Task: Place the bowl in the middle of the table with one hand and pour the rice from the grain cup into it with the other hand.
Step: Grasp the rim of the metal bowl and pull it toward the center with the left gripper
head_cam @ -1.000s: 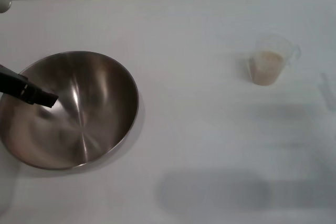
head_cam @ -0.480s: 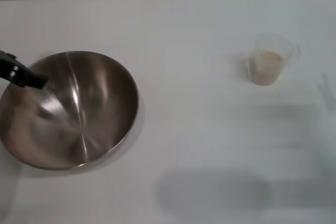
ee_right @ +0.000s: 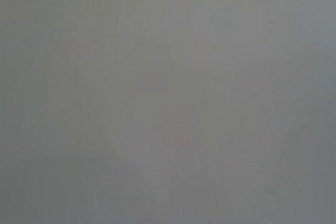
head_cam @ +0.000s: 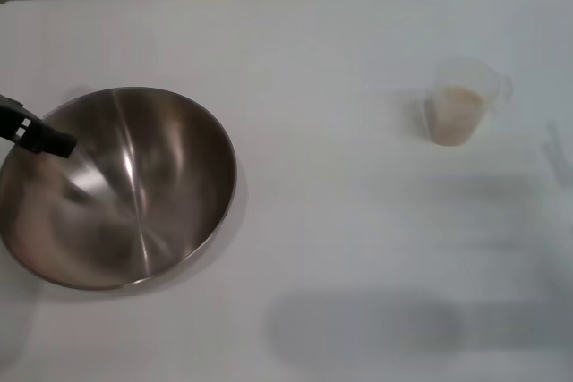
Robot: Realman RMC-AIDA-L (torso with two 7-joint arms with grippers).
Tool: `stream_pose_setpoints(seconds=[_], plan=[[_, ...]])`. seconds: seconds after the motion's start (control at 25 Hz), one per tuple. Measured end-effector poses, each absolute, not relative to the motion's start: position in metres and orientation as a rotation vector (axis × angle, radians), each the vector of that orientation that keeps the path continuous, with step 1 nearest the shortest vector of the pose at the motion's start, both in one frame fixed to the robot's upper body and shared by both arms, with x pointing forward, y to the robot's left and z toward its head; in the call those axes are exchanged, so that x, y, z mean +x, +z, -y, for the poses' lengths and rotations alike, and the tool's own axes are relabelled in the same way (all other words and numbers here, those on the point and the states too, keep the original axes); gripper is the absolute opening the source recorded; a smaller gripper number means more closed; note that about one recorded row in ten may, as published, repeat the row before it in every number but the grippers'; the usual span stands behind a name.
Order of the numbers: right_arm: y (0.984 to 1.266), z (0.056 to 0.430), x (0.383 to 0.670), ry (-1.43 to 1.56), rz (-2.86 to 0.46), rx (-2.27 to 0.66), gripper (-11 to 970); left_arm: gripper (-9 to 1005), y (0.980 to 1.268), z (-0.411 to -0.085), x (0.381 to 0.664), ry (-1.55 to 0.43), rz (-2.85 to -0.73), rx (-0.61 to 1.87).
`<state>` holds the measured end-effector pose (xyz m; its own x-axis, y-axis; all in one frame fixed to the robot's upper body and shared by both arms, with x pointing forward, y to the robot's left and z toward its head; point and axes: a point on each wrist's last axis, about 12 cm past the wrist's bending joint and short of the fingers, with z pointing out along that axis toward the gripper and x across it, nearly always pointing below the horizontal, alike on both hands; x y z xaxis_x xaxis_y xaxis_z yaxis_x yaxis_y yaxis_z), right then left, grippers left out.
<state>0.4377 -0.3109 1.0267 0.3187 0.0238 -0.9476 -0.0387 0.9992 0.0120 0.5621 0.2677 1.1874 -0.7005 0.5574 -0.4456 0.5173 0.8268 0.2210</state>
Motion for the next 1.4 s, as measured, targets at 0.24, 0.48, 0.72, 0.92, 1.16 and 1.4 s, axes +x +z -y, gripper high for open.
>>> stream_pose_setpoints(seconds=[0.24, 0.48, 0.72, 0.92, 1.16, 1.4], plan=[[1.026, 0.311, 0.439, 0.041, -1.255, -0.014, 767, 733, 1.179, -0.267, 0.566, 0.096, -2.538, 0.809], [1.026, 0.311, 0.439, 0.04, -1.255, -0.015, 766, 729, 1.175, -0.265, 0.567, 0.09, -2.555, 0.82], [1.026, 0.311, 0.439, 0.04, -1.255, -0.015, 767, 706, 1.17, -0.265, 0.57, 0.113, -2.593, 0.842], [1.026, 0.31, 0.439, 0.042, -1.253, -0.017, 767, 608, 1.17, -0.266, 0.573, 0.098, -2.612, 0.834], [1.026, 0.31, 0.438, 0.042, -1.253, -0.02, 768, 491, 1.174, -0.265, 0.574, 0.088, -2.6, 0.83], [1.026, 0.311, 0.438, 0.041, -1.25, -0.02, 767, 157, 1.175, -0.263, 0.575, 0.062, -2.598, 0.832]])
